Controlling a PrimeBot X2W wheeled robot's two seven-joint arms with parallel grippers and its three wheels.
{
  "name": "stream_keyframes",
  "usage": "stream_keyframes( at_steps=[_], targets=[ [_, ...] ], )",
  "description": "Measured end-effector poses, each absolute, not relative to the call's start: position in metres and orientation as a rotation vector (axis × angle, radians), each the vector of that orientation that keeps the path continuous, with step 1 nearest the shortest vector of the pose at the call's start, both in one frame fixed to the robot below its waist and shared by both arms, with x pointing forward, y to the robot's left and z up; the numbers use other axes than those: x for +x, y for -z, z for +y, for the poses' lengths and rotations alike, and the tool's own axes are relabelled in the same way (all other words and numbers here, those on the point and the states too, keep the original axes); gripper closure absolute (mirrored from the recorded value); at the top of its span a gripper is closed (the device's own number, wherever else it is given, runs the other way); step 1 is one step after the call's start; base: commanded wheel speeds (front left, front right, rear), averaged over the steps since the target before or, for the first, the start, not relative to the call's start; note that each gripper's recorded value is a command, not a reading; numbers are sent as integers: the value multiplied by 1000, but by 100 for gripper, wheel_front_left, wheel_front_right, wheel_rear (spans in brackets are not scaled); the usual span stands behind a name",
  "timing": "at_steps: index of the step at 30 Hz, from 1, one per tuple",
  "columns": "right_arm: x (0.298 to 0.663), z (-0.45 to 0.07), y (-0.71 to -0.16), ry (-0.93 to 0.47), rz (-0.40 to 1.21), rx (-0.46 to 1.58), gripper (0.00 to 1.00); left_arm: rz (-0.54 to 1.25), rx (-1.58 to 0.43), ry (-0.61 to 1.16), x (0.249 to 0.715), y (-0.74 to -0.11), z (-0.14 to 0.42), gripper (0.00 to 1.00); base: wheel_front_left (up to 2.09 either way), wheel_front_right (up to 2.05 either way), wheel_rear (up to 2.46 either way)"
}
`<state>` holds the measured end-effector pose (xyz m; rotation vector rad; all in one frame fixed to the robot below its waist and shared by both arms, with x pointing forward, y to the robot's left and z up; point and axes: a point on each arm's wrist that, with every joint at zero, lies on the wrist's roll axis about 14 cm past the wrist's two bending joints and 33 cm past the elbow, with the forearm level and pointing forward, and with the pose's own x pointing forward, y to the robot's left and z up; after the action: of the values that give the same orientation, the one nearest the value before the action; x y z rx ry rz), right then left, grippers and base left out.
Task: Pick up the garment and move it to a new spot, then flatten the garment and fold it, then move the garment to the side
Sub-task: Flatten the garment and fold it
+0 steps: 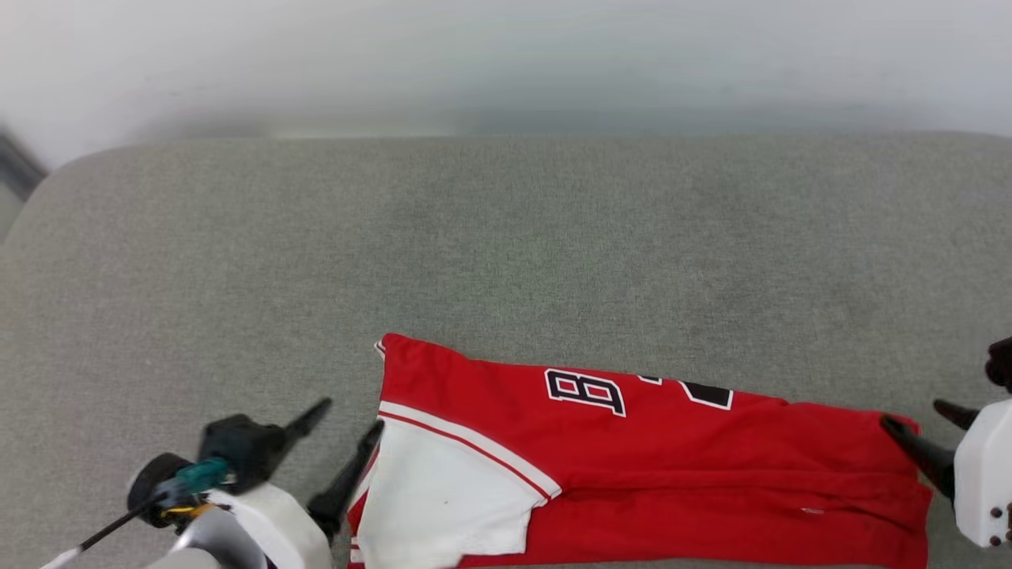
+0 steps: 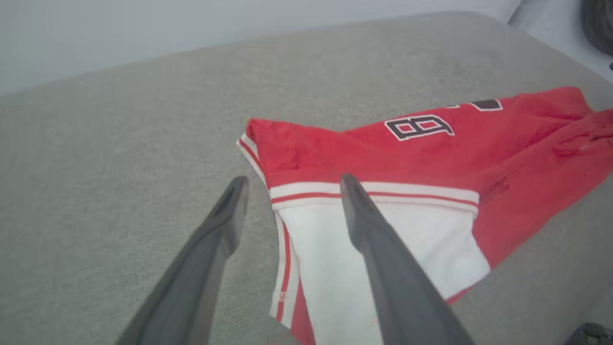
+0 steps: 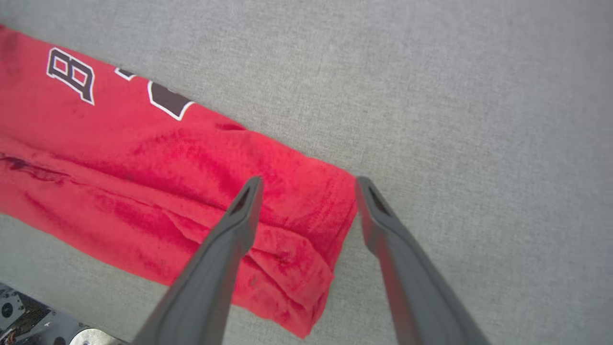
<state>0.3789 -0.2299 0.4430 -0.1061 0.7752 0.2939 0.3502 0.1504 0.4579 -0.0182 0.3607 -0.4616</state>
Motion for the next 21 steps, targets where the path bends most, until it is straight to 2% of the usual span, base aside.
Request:
stream_keyframes(
  at_steps=[5, 10, 17, 21],
  targets=[
    [381, -233, -467, -238, 689, -22, 0, 152, -84, 307, 368, -503, 171, 0, 0, 0, 0],
    [373, -235, -462, -164, 677, 89, 0, -46, -92, 178, 378, -549, 189, 0, 0, 0, 0],
    [363, -244, -439, -39, 707, 186, 0, -209, -96, 12, 367, -574, 220, 0, 0, 0, 0],
    [355, -244, -416, 11, 760, 229, 0, -236, -62, -9, 362, -573, 227, 0, 0, 0, 0]
  ],
)
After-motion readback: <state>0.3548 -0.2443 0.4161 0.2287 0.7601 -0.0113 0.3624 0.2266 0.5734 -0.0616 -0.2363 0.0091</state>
